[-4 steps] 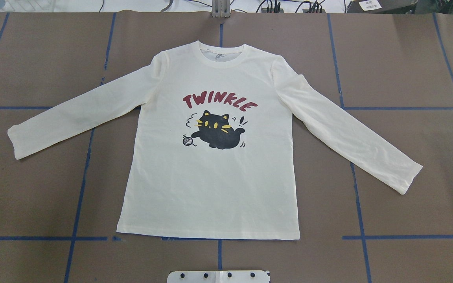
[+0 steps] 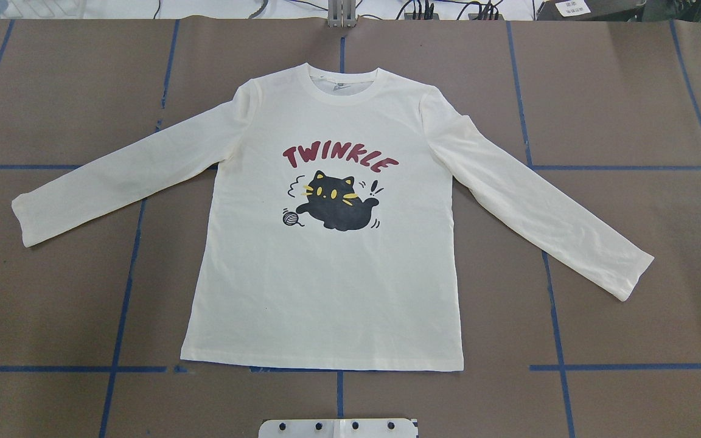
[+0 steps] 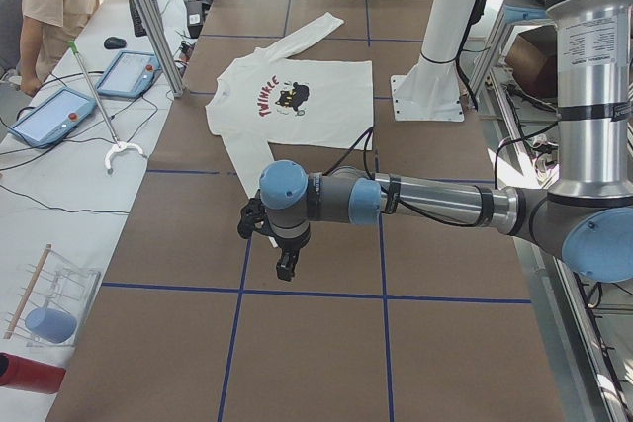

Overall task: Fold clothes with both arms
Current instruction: 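Move the right gripper toward the cuff of the sleeve nearest it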

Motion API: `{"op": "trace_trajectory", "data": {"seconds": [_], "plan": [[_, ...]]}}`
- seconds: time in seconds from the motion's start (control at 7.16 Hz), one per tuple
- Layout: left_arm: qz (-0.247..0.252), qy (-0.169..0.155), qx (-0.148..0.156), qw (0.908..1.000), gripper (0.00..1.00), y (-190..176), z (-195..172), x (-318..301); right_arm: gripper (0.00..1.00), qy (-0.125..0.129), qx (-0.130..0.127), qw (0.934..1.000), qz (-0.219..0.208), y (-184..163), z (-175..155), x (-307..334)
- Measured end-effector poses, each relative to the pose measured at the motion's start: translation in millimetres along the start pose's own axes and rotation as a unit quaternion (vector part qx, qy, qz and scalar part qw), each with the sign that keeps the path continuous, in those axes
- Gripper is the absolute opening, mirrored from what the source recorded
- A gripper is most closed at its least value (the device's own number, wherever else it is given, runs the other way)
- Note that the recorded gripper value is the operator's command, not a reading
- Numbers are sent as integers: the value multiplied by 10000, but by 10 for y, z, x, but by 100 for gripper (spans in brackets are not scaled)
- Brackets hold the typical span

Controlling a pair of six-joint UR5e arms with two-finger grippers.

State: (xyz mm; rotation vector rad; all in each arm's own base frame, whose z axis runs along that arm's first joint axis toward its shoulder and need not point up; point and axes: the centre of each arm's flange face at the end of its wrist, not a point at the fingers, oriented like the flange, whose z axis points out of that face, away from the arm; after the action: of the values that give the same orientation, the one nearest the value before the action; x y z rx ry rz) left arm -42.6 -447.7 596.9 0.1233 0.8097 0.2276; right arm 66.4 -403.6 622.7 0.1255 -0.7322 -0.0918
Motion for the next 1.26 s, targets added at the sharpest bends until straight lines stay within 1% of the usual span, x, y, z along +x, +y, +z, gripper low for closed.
{"op": "trace_trajectory", "data": {"seconds": [0.14, 0.28, 0.42, 0.56, 0.7, 0.84, 0.98, 1.12, 1.26], "plan": [[70, -147, 48, 9999, 100, -43, -45, 18, 100, 13, 341, 9985, -424, -106, -42, -128], [208, -299, 246, 9990, 100, -181, -152, 86, 100, 31, 735, 9936, -855, -240, -101, -245], [404, -480, 619, 9961, 100, -392, -322, 187, 100, 0, 982, 9890, -1109, -349, -120, -298], [628, -617, 989, 9912, 100, -515, -441, 246, 100, -228, 1010, 9876, -1182, -379, -62, -299], [833, -675, 1230, 9866, 100, -565, -473, 251, 100, -617, 1023, 9851, -1238, -366, -3, -317], [911, -689, 1331, 9845, 100, -585, -479, 247, 100, -872, 1111, 9825, -1214, -363, 7, -397], [944, -692, 1377, 9835, 100, -592, -492, 256, 100, -1065, 1141, 9828, -991, -381, 46, -586], [955, -692, 1393, 9832, 100, -597, -495, 258, 100, -1220, 1143, 9828, -787, -382, 160, -886], [965, -691, 1401, 9830, 100, -602, -499, 265, 97, -1279, 1152, 9834, -581, -319, 394, -1246]]}}
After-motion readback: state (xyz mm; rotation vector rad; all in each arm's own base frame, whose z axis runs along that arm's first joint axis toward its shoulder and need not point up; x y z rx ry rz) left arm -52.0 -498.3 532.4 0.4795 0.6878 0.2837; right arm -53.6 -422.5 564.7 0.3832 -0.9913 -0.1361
